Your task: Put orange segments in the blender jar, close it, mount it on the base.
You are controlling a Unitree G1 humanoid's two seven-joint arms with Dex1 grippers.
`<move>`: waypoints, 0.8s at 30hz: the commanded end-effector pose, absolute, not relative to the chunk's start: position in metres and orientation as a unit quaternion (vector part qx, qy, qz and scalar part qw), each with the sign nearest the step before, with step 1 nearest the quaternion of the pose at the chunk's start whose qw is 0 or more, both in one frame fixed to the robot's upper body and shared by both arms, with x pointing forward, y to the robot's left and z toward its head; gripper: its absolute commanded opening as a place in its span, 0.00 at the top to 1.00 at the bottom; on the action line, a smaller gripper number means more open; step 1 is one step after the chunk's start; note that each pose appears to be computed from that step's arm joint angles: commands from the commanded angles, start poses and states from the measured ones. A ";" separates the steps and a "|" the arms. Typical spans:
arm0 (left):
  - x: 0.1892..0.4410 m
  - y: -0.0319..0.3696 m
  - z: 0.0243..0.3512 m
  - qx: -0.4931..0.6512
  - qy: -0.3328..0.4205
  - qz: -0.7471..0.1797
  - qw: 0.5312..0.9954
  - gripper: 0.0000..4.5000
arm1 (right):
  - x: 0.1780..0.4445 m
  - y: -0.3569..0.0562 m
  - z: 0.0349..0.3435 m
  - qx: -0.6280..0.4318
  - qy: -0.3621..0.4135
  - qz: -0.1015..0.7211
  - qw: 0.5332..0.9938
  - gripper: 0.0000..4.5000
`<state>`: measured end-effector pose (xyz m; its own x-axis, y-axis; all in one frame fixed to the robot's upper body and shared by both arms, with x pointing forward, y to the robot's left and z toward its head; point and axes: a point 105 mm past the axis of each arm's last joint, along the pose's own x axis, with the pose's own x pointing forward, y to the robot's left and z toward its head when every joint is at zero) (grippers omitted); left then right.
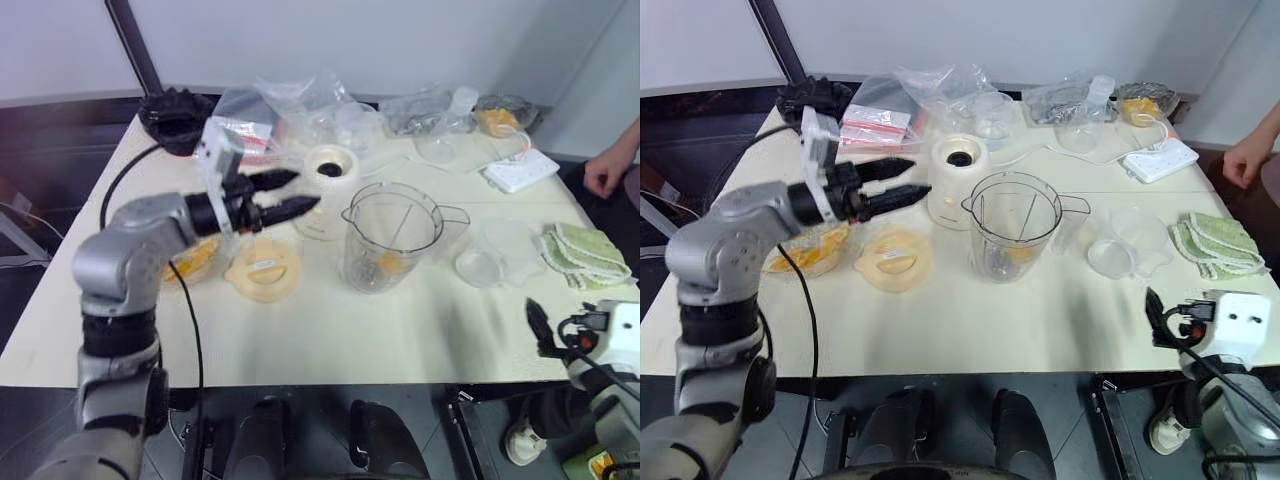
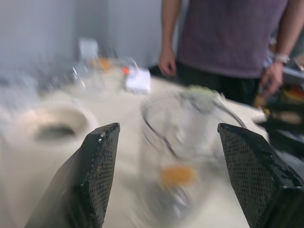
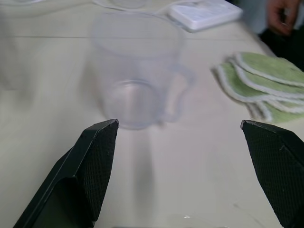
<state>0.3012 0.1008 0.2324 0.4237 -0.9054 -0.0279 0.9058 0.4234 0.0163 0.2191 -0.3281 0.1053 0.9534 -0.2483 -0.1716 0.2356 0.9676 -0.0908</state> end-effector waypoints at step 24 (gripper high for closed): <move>0.267 0.098 0.214 0.079 0.054 -0.555 0.827 0.24 | 0.306 -0.354 0.089 -0.042 0.057 -0.102 0.992 0.05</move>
<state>0.2705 0.1020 0.2052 0.3936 -0.9000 -0.1871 0.9179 0.3960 0.0261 0.3005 -0.3492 0.0776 0.9685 -0.2010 -0.1468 0.1933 0.9790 -0.0651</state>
